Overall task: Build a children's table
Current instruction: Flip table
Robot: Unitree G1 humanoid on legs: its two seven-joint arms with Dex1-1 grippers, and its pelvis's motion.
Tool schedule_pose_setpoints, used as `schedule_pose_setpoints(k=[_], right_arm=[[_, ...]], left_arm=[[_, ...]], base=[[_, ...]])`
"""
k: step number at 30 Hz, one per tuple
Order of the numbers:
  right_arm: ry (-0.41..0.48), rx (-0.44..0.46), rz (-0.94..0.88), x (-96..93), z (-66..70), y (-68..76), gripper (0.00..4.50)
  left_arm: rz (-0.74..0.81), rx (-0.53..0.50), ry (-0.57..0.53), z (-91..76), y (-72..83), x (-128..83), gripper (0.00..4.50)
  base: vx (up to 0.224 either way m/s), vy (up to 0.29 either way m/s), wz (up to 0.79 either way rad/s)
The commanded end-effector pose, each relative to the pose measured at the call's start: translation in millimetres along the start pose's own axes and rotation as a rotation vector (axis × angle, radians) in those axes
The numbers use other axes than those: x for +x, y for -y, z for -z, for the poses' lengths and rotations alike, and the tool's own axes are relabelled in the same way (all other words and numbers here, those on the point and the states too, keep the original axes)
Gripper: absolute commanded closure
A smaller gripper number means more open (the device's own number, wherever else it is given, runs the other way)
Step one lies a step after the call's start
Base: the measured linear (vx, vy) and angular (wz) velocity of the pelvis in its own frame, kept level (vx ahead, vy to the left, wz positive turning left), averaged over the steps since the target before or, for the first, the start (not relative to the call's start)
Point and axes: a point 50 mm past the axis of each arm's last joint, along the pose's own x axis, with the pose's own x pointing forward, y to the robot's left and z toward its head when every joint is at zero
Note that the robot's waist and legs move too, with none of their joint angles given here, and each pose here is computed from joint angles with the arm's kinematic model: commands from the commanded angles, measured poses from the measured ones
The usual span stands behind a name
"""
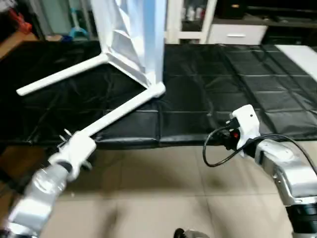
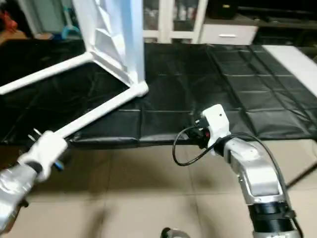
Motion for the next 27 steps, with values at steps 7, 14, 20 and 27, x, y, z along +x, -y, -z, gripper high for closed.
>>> schedule_pose_setpoints(k=[7, 14, 20, 27], right_arm=[[0.017, 0.001, 0.025, -2.4, 1.6, -3.2, 2.16], [0.201, 0.091, 0.114, -4.3, -18.2, -10.7, 2.16], [0.299, 0.123, 0.156, 2.2, -32.5, -26.3, 2.16], [0.352, 0.092, 0.126, 1.1, -41.5, -30.5, 2.16]], left_arm=[[-0.116, -0.096, -0.01, 12.8, -21.9, -6.5, 0.0], [-0.167, -0.604, 0.329, -40.4, -2.8, -30.2, 0.0], [-0.207, -0.73, 0.468, -76.0, 20.1, -48.0, 0.0], [-0.171, -0.735, 0.55, -95.7, 23.1, -53.3, 0.0]], base=[[0.013, -0.038, 0.09], [0.043, -0.044, 0.07], [0.019, -0.003, 0.05], [0.0, 0.0, 0.0]])
